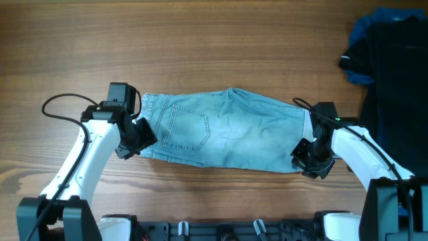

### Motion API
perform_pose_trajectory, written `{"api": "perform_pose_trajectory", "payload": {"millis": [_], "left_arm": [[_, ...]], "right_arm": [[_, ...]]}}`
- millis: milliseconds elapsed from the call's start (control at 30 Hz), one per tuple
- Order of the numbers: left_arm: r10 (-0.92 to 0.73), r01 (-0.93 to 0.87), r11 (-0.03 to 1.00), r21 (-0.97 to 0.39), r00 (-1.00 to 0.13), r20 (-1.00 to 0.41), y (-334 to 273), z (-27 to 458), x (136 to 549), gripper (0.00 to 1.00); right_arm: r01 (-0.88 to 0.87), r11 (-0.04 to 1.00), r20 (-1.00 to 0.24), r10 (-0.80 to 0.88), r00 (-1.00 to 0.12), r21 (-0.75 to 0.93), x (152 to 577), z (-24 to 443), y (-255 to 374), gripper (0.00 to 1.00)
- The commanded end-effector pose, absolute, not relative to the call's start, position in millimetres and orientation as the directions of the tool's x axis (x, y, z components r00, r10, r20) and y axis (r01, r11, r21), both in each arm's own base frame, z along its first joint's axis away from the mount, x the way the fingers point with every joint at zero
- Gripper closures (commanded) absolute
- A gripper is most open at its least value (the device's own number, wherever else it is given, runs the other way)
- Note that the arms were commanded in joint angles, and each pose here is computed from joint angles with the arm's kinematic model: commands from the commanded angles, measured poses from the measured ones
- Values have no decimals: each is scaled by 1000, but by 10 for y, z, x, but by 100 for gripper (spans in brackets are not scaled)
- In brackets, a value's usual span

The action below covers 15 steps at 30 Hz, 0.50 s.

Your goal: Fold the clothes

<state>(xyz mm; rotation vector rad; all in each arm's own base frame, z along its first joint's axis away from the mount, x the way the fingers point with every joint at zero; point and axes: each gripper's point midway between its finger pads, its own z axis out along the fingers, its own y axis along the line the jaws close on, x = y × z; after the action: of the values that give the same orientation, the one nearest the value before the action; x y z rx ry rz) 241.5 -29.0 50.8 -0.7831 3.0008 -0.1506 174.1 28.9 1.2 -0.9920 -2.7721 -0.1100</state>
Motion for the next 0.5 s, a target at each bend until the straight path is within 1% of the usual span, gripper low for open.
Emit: {"api": "perform_pose_trajectory", "payload": {"millis": [0,33,100,167,200,233,267,300,333,367,400,433,467], "left_arm": [[-505,-501,858,-110,-863,-5,-282,523,2392,43],[-505,-502,858,-109,-863,-4,-282,523,2388,42],[-505,-502,858,-109,-863,-3,-282,524,2387,47],[-505,-502,858,-108,-863,1,-285,523,2377,47],[-504,-502,858,-113,-864,10,-300,524,2366,45],[-504,-502,857,-115,-864,15,-307,524,2356,41],[-504,-502,857,-116,-864,14,-307,525,2360,22],[-504,-502,857,-115,-864,13,-306,525,2361,10],[-504,-502,857,-117,-864,10,-306,524,2370,32],[-505,-501,856,-125,-863,-2,-308,524,2406,61],[-522,-516,847,-126,-853,-9,-301,515,2423,71],[-559,-554,824,-119,-829,-20,-273,495,2438,73],[-607,-601,793,-97,-793,-47,-207,455,2455,71]], "right_arm": [[631,776,191,621,-761,-8,1734,20,262,96],[629,778,192,618,-762,-9,1729,21,262,96],[613,789,224,593,-774,30,1720,33,342,96],[600,796,242,569,-786,76,1744,44,419,96],[600,796,242,569,-786,76,1744,44,419,96],[600,796,242,569,-786,76,1744,44,419,96],[600,796,242,569,-786,76,1744,44,419,96],[600,796,242,569,-786,76,1743,44,419,96],[600,796,242,569,-786,76,1743,44,419,96],[600,796,240,569,-786,77,1749,43,419,96],[600,796,238,569,-787,79,1755,42,419,96],[599,797,235,569,-788,81,1763,41,419,96],[599,796,234,569,-788,82,1769,40,419,96]]}}
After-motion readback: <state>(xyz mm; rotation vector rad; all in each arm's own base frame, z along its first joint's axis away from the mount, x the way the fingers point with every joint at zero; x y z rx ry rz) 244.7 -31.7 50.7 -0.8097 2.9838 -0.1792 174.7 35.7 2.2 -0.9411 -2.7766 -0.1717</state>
